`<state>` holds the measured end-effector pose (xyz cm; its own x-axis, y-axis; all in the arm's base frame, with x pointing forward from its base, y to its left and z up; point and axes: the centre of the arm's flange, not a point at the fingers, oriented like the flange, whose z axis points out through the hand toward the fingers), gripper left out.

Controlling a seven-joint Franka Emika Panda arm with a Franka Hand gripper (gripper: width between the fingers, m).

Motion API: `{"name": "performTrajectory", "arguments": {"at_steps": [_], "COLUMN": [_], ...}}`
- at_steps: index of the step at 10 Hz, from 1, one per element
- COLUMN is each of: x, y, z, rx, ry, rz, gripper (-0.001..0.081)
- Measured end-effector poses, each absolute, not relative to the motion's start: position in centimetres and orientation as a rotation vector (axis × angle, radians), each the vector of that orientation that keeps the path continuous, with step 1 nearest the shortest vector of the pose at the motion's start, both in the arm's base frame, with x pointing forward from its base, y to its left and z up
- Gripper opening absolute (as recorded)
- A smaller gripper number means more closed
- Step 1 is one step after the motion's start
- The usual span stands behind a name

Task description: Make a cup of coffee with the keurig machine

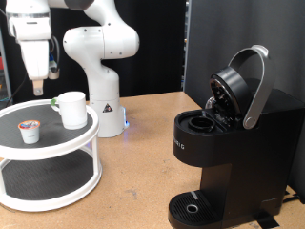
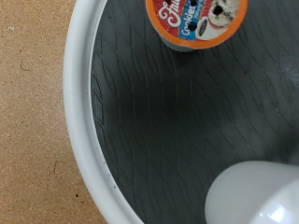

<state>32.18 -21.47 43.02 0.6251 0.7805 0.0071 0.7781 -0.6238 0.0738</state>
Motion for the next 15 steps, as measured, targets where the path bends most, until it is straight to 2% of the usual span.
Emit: {"name": "performTrajectory", "arguments": {"at_steps": [14, 15], "x": [31.1, 31.1], "y": [-22.0, -22.1], "z": [36.3, 35.9], "rx": [2.724, 2.724], "ry": [1.307, 1.305], "rz": [0.032, 0.030], "gripper": [0.0800, 0.0704]}}
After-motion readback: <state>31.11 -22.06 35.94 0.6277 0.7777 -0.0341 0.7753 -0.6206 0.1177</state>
